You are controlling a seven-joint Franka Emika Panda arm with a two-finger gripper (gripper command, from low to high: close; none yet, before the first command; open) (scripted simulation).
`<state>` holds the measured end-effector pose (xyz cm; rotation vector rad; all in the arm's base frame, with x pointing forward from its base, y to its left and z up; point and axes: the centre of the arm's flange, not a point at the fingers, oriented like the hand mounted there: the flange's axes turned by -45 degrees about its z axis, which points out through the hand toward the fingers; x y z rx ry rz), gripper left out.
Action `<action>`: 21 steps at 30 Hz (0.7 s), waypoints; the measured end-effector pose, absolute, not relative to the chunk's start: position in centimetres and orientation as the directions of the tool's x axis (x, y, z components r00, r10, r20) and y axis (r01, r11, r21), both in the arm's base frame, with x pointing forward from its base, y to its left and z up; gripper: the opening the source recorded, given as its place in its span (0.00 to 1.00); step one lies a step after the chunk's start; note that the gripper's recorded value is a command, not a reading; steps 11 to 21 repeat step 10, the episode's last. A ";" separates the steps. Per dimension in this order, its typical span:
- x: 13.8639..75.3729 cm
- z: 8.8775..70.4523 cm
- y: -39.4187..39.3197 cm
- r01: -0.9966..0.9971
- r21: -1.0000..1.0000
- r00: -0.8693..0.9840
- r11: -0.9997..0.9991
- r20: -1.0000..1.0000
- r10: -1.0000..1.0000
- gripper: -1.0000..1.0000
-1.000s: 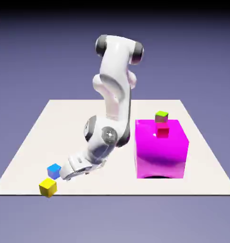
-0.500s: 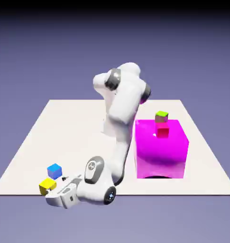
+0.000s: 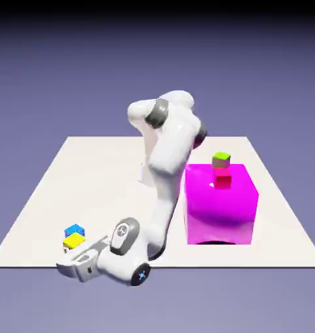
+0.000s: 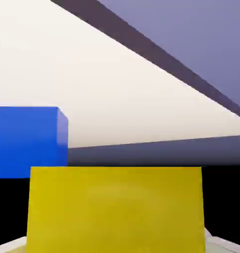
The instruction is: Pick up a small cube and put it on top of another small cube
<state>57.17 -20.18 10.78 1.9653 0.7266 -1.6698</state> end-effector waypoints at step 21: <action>50.8 9.7 -24.0 0.519 0.000 0.144 -0.855 -0.986 0.087 1.00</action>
